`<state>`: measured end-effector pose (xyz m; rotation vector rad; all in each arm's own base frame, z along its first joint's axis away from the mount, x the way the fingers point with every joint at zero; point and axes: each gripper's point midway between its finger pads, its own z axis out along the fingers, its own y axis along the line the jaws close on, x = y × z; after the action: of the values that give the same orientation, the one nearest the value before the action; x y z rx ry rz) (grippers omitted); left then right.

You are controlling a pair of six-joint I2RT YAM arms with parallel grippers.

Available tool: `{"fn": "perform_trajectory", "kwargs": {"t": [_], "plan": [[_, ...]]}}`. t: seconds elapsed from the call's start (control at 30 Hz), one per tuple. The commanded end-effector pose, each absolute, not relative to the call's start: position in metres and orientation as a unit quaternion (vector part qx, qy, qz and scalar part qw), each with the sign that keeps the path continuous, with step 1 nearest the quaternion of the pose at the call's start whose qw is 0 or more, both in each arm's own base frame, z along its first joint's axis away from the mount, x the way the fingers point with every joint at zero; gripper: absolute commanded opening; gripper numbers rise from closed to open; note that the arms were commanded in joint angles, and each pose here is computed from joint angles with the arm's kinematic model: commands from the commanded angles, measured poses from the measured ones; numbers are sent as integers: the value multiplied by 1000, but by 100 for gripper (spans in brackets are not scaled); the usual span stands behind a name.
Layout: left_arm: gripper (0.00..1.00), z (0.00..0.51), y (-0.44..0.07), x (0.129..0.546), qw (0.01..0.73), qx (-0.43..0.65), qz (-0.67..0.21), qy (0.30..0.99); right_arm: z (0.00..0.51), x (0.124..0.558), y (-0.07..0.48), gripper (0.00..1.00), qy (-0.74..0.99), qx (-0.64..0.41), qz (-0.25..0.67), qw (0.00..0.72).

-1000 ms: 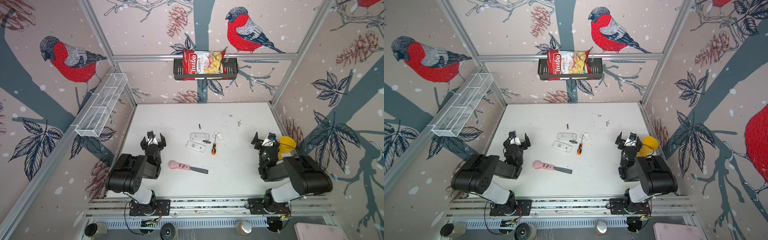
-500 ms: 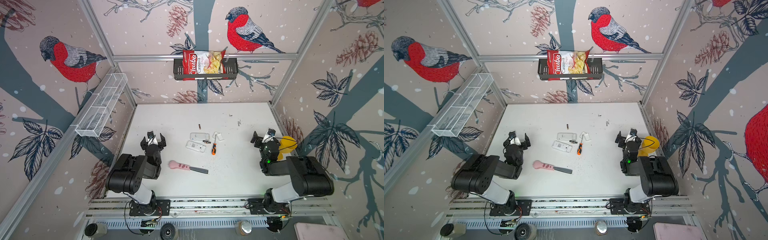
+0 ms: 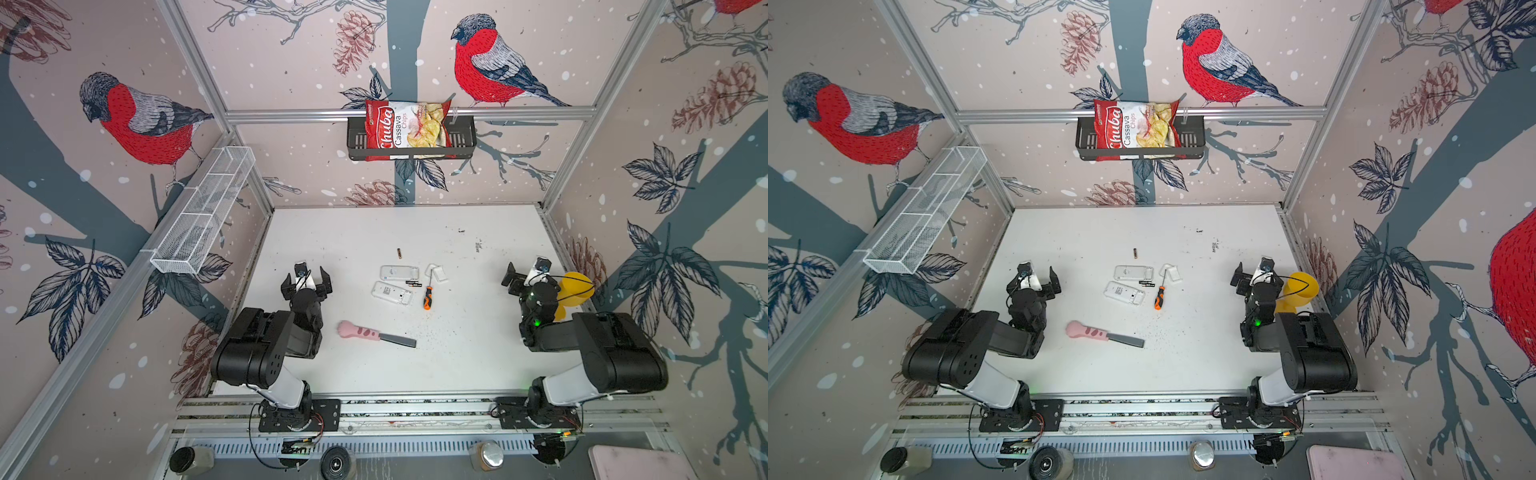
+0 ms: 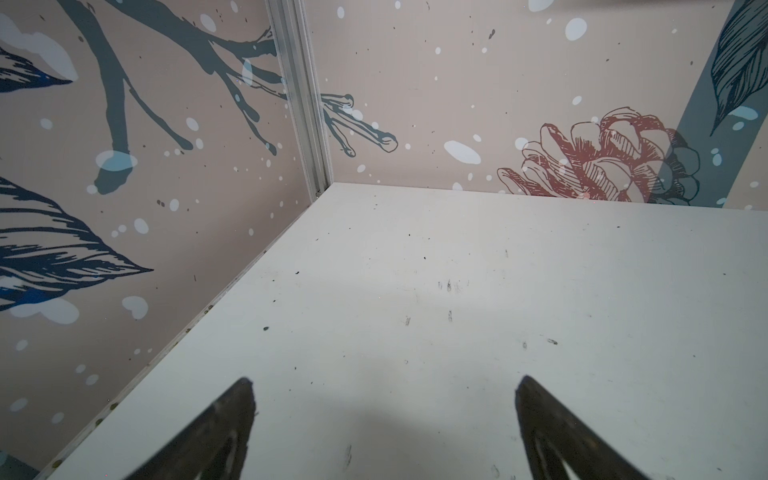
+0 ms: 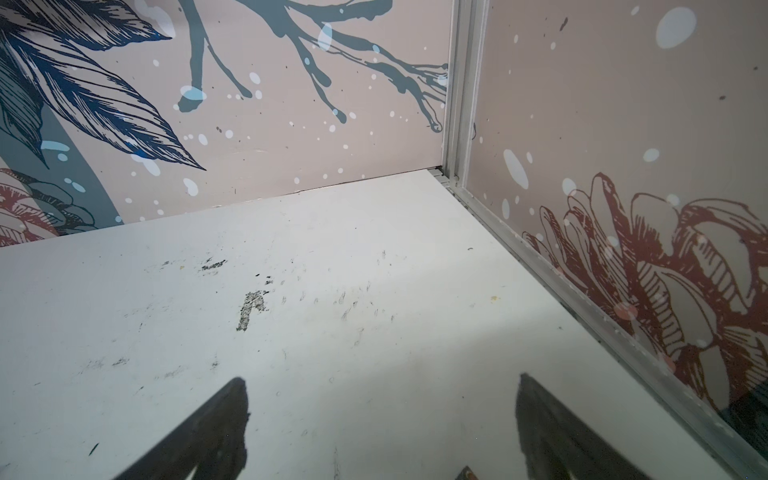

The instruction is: Unload the batteries from the remote control

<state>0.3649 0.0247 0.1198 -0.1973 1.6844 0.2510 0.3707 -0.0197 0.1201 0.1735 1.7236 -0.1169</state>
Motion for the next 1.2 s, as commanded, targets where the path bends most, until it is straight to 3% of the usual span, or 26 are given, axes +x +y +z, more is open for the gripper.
{"fn": "perform_trajectory", "kwargs": {"t": [0.0, 1.17], "plan": [[96, 134, 25, 367, 675, -90, 108, 724, 126, 371, -20, 100, 750, 82, -50, 655], [97, 132, 26, 370, 672, -87, 99, 729, 126, 371, -20, 100, 750, 82, -50, 654]]}}
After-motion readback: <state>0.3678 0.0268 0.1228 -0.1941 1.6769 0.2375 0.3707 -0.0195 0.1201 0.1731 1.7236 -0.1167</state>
